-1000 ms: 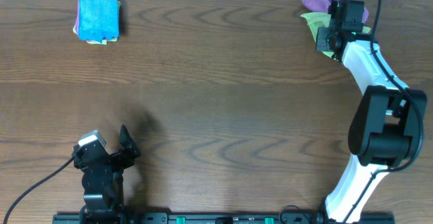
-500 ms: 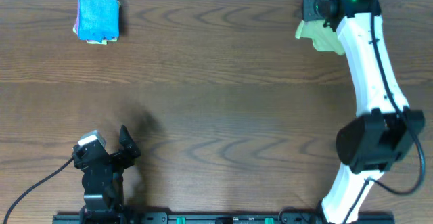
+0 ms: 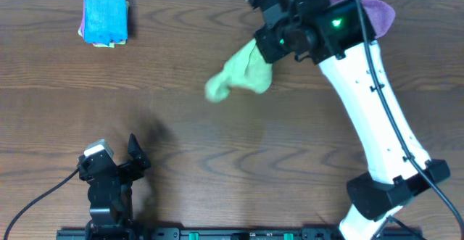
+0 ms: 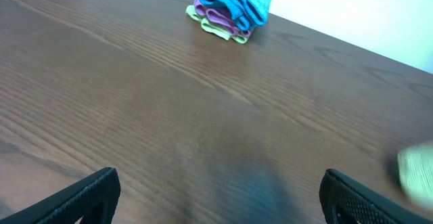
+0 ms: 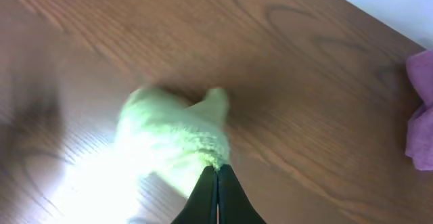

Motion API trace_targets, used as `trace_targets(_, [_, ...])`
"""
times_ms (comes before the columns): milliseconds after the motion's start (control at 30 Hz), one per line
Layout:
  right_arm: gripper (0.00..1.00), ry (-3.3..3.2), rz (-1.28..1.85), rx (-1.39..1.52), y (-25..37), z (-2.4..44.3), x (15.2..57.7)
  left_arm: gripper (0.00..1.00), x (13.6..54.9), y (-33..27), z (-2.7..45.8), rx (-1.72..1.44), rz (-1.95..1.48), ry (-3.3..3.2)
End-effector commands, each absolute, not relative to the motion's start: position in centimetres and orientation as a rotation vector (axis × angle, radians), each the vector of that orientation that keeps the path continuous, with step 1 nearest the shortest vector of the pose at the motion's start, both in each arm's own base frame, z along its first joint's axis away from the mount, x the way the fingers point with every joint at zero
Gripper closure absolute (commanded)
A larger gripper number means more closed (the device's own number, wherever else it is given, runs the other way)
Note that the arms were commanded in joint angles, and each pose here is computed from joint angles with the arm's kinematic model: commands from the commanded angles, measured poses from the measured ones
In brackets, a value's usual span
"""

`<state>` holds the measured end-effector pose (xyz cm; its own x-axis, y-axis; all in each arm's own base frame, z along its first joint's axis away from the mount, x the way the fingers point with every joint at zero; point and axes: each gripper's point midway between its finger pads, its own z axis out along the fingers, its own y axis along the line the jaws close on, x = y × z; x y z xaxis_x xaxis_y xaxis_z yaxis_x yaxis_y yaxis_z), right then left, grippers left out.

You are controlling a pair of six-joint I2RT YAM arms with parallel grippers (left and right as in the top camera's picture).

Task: Fold the cloth
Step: 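Lift the green cloth with the right gripper and carry it to table center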

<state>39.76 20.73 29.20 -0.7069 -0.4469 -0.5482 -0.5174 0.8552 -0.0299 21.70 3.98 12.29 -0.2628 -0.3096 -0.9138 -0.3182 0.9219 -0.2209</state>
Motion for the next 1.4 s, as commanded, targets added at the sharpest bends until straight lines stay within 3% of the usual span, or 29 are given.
trace_targets(0, [0.99,2.452,0.011,-0.599,18.8,30.3,40.5,0.05,21.6,4.0,11.3,-0.466,0.019,1.882])
trace_targets(100, [0.99,2.429,-0.206,-0.423,15.1,31.1,42.0,0.05,21.6,4.0,11.3,-0.467,0.019,1.881])
trace_targets(233, [0.99,2.270,-0.642,0.028,5.9,34.5,43.9,0.05,21.6,4.0,11.3,-0.467,0.019,1.882])
trace_targets(333, [0.99,2.260,-0.659,0.050,5.3,34.7,44.0,0.05,21.6,4.0,11.3,-0.466,0.019,1.881])
trace_targets(400, [0.99,2.347,-0.522,-0.088,8.4,33.0,43.3,0.05,21.6,4.0,11.3,-0.467,0.019,1.882])
trace_targets(467, [0.99,2.475,-0.195,-0.357,15.0,30.5,41.2,0.04,21.6,4.0,11.3,-0.466,0.019,1.882])
trace_targets(567, [0.99,2.499,0.450,-0.855,26.1,29.5,34.5,0.05,21.6,4.0,11.3,-0.467,0.019,1.882])
trace_targets(600, [0.85,2.425,0.667,-1.073,29.3,30.1,31.2,0.04,21.6,4.0,11.3,-0.466,0.019,1.881])
trace_targets(667, [0.01,2.334,0.787,-1.263,31.8,30.5,28.1,0.05,21.6,4.0,11.3,-0.467,0.019,1.882])
trace_targets(1000, [0.01,2.501,0.148,-1.111,26.3,27.1,31.5,0.05,21.6,4.0,11.3,-0.467,0.019,1.882])
trace_targets(1067, [0.01,2.602,-0.017,-0.972,23.6,25.1,32.6,0.04,21.6,4.0,11.3,-0.467,0.019,1.882])
trace_targets(1367, [0.07,2.895,-0.080,-0.753,19.4,12.0,32.4,0.05,21.6,4.0,11.3,-0.466,0.019,1.882])
